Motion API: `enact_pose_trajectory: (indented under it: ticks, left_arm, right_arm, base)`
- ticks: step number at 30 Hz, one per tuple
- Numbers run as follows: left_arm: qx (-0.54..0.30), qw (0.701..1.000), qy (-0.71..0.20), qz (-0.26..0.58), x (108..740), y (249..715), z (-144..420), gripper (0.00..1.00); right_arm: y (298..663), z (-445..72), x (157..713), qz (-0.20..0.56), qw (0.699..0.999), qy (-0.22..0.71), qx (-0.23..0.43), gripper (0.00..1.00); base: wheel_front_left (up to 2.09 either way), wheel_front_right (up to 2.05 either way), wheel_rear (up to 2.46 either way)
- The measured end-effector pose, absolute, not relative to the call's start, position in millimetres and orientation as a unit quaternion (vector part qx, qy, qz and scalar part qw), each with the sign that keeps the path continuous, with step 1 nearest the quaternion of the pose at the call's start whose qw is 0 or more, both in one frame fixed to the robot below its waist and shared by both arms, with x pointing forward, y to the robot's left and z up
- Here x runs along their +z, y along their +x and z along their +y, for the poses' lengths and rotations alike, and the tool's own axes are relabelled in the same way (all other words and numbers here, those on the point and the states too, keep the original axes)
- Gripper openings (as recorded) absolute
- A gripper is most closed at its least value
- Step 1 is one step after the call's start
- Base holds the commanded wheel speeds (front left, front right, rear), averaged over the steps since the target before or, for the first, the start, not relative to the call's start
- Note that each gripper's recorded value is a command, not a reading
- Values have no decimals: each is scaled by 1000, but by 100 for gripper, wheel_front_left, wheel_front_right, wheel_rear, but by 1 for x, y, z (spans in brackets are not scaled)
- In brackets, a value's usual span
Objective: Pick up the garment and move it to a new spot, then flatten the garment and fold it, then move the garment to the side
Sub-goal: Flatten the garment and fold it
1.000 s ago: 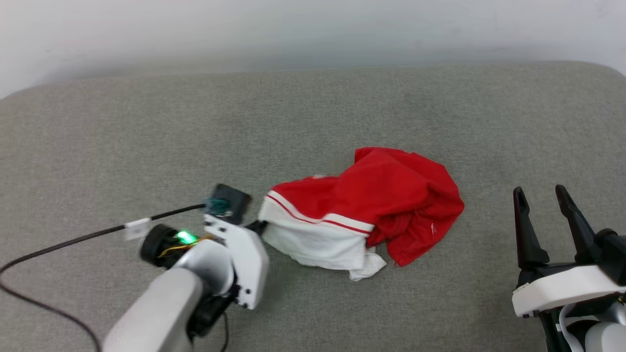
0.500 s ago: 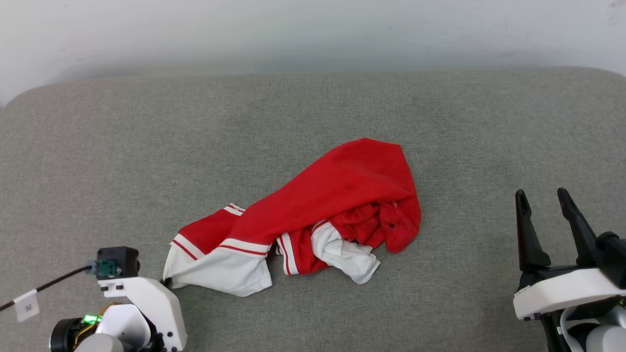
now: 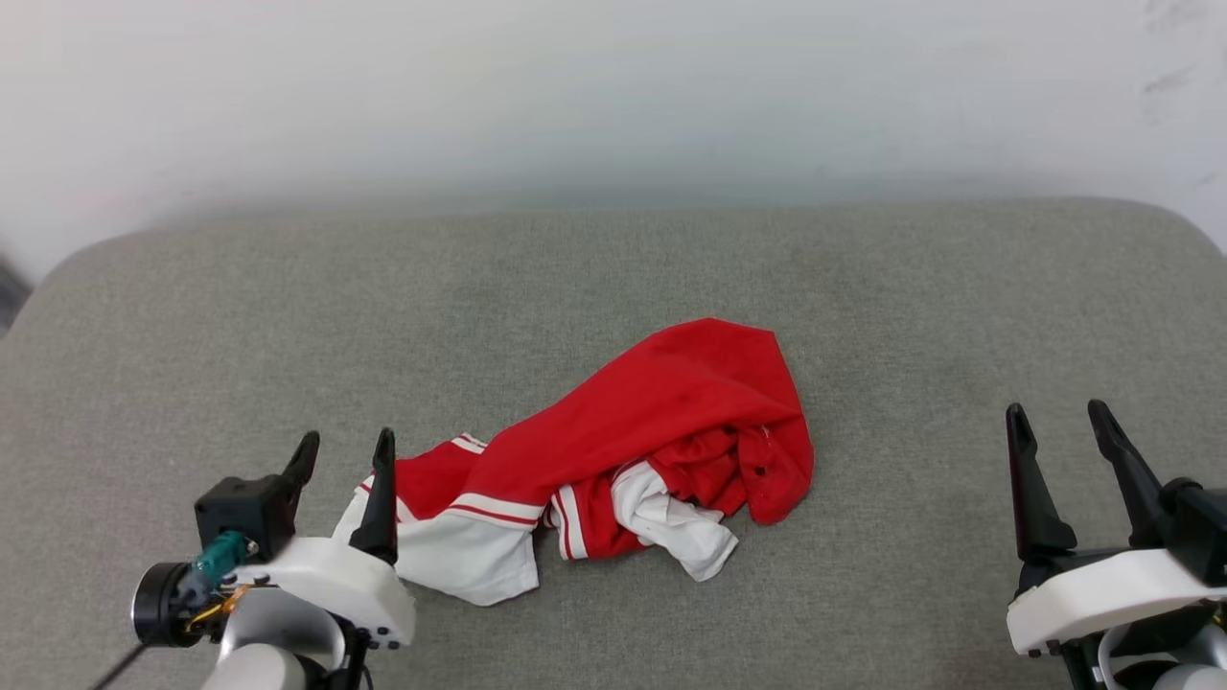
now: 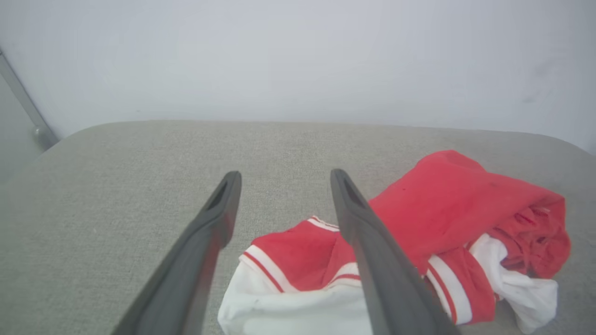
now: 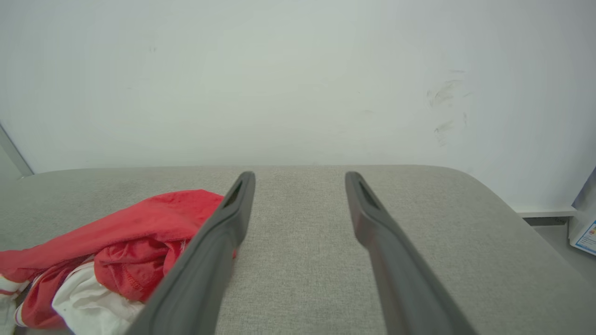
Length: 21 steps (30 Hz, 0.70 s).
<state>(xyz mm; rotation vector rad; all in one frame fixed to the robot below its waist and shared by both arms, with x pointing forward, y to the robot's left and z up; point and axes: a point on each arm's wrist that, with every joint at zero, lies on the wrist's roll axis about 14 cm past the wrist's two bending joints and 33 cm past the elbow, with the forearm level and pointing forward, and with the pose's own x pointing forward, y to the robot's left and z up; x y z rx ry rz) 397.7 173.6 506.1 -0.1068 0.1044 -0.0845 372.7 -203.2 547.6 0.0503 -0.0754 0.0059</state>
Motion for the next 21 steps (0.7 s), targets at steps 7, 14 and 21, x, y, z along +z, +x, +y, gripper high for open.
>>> enact_pose_trajectory:
  ticks: [7, 14, 21]
  left_arm:
    - [-64, 995, -49, -61, 550, 392, 149, 100]
    - [-59, 993, -43, -90, 562, 386, 146, 100]
    - [-36, 994, -46, -89, 560, 382, 158, 100]
  right_arm:
    - [367, -202, 553, -39, 999, 17, 4, 100]
    - [375, -194, 540, -1, 999, 36, 18, 100]
    - [396, -170, 485, 183, 979, 36, 80, 100]
  base:
    - [0, 0, 0]
    - [0, 0, 0]
    - [0, 0, 0]
